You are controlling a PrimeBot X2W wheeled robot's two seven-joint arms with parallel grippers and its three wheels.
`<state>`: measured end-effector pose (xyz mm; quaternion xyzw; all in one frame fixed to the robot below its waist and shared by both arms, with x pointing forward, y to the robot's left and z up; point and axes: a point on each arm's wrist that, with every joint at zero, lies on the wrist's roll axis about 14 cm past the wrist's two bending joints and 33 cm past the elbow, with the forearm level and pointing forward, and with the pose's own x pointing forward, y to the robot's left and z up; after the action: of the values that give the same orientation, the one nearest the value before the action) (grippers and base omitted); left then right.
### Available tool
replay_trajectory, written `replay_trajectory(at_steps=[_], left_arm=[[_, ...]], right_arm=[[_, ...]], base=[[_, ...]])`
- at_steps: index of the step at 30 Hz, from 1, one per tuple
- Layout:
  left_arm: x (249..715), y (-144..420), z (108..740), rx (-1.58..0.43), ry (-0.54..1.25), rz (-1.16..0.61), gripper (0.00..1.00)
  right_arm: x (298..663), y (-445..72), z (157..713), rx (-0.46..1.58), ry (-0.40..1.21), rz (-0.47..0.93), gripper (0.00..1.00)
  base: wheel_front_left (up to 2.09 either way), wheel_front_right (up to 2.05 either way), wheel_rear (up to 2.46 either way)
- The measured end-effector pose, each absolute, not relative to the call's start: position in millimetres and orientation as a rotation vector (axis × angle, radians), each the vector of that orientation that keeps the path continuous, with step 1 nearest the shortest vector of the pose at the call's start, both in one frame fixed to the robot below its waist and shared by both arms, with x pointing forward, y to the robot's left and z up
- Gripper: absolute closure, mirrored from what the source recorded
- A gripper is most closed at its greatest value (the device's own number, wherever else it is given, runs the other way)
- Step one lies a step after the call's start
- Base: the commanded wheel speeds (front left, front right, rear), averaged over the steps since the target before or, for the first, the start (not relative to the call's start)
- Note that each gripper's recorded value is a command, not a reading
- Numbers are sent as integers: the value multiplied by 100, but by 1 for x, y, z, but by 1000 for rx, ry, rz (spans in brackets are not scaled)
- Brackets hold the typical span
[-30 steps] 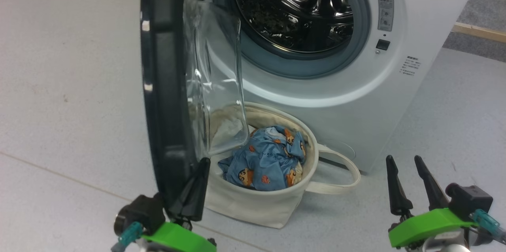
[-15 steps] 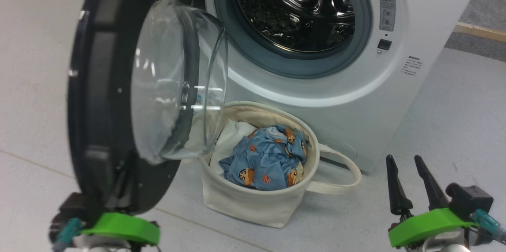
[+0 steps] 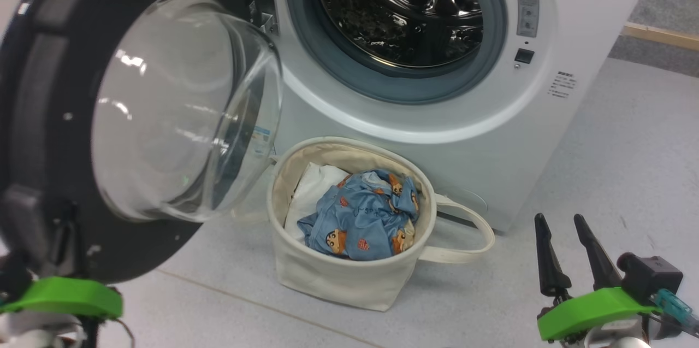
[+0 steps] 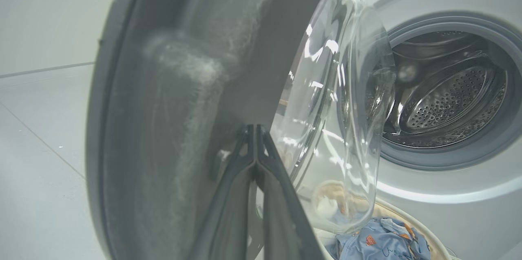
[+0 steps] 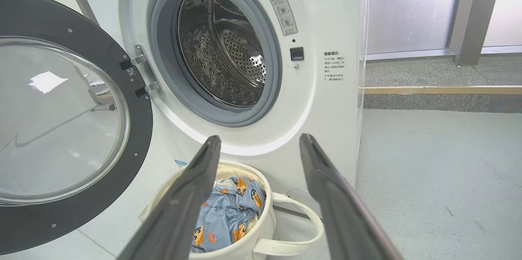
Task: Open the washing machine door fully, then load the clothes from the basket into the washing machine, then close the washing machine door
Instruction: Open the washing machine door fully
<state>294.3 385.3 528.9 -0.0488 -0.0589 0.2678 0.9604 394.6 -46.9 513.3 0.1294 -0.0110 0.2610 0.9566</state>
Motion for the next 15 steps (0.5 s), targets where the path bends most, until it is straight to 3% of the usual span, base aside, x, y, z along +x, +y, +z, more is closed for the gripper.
replay_trajectory(at_steps=[15], left_arm=[[314, 428, 535, -106, -92, 585, 100]], right_arm=[[392, -67, 509, 261, -16, 471, 0]], base=[[0, 0, 0]])
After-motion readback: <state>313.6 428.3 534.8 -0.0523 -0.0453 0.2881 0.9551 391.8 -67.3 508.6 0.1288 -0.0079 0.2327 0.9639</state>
